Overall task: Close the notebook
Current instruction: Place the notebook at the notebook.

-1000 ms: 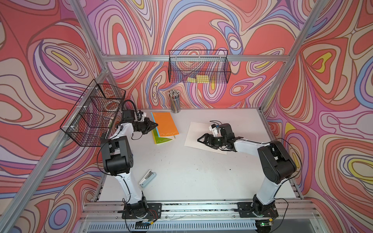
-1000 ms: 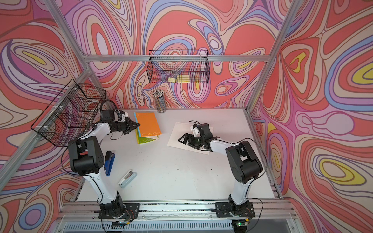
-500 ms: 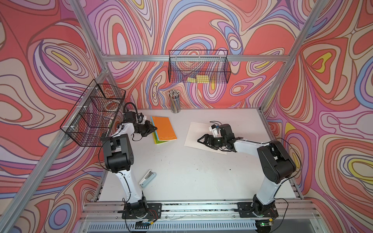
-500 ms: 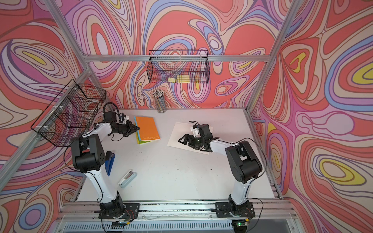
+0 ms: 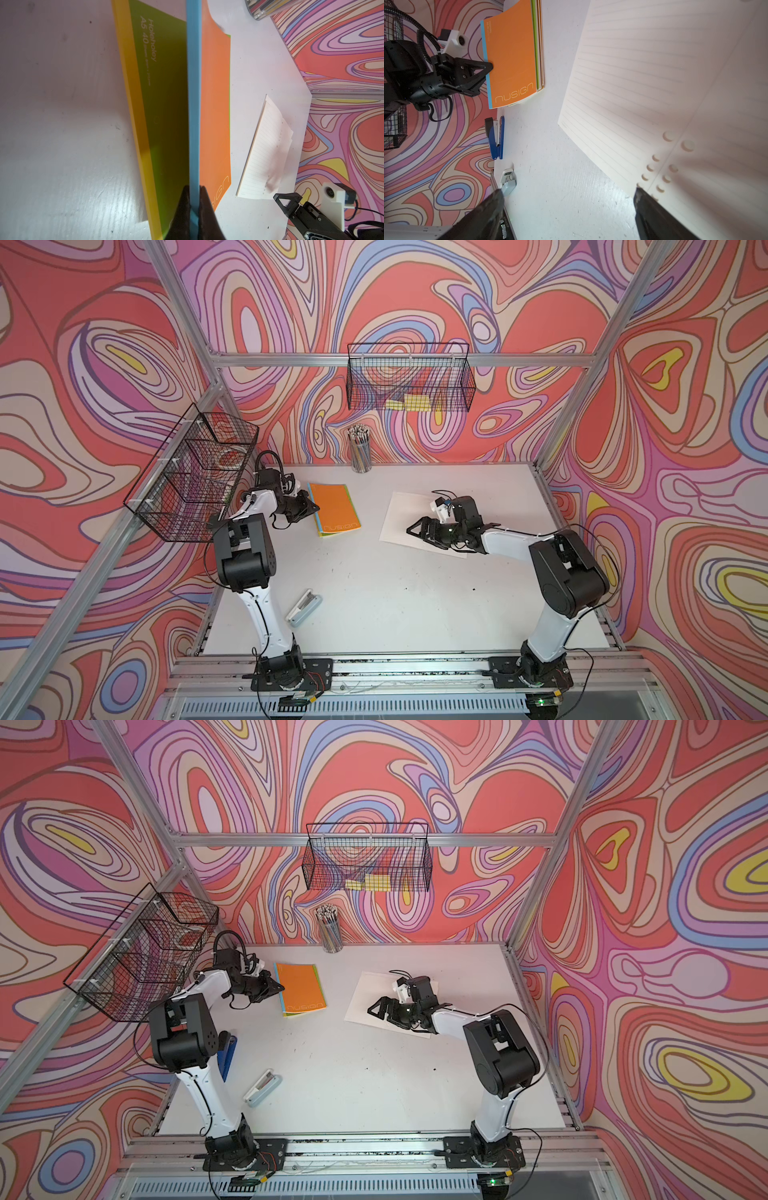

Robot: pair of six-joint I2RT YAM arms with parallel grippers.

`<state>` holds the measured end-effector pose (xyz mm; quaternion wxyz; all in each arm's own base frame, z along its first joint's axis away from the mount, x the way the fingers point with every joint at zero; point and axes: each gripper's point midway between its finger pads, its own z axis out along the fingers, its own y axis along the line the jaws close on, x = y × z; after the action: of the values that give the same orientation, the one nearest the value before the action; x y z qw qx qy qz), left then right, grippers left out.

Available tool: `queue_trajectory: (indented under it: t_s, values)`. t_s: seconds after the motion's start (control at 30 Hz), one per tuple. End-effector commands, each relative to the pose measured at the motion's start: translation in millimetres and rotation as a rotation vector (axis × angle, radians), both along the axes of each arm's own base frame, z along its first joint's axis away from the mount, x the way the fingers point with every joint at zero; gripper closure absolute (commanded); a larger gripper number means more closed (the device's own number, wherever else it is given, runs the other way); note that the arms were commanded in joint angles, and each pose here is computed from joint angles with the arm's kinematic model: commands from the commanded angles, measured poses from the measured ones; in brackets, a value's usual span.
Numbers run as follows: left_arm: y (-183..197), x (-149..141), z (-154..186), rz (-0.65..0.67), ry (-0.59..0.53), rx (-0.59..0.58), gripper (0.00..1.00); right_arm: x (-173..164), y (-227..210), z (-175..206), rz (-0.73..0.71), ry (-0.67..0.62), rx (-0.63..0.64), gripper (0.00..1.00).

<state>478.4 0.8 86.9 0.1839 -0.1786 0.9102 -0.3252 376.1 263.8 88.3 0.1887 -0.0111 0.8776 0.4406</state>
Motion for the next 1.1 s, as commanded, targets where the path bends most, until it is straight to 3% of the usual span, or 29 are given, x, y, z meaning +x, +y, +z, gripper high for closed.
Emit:
queue_trajectory:
  t_s: [0.0, 1.07]
  values:
    - [6.9, 1.2, -5.7, -0.016, 0.013, 0.035, 1.0, 0.4, -0.8, -7.1, -0.006, 0.008, 0.001, 0.02]
    - [5.1, 7.5, -23.1, -0.022, 0.043, 0.089, 1.0, 0.6, 0.4, -9.5, -0.005, 0.016, 0.008, 0.02]
